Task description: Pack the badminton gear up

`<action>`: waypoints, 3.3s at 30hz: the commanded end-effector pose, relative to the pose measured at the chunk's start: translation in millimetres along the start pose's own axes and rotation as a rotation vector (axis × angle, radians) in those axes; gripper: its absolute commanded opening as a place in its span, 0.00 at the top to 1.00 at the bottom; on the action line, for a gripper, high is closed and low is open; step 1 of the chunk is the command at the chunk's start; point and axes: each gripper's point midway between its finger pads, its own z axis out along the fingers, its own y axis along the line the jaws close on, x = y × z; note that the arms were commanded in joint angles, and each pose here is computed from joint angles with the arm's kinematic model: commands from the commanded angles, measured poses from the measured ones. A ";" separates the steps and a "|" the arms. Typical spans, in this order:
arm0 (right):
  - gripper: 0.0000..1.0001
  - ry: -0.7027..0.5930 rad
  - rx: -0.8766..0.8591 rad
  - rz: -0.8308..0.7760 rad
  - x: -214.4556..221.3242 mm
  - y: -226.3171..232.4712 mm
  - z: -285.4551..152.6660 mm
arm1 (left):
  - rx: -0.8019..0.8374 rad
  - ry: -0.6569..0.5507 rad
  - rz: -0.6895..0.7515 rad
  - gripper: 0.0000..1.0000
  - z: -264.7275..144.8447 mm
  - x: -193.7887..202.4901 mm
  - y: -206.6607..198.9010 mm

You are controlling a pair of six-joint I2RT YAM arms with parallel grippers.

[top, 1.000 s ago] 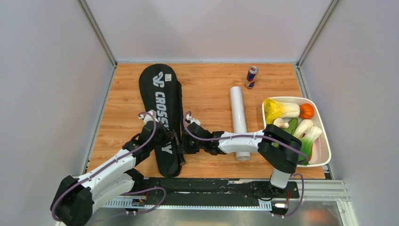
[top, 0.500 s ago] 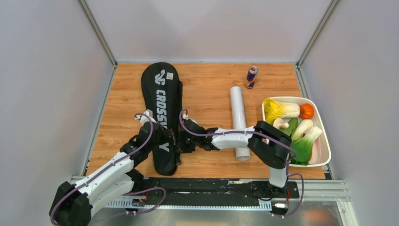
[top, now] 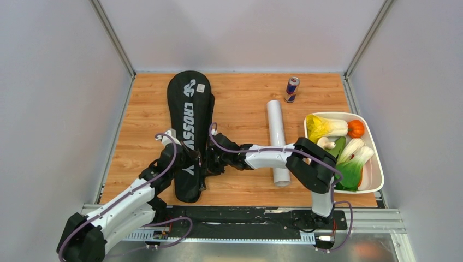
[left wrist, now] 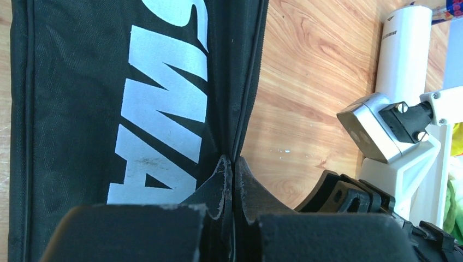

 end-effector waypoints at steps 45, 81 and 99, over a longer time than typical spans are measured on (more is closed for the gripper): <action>0.23 -0.425 0.078 -0.044 -135.2 -28.0 -18.1 | 0.035 0.146 -0.043 0.69 -7.1 33.3 -3.5; 1.00 -0.483 0.110 -0.453 -182.7 14.3 -56.3 | -0.124 0.096 -0.051 0.48 -3.2 -17.4 33.3; 1.00 -0.623 0.549 -0.875 -190.2 45.0 -117.8 | 0.057 -0.039 0.092 0.44 -37.2 -109.3 -54.7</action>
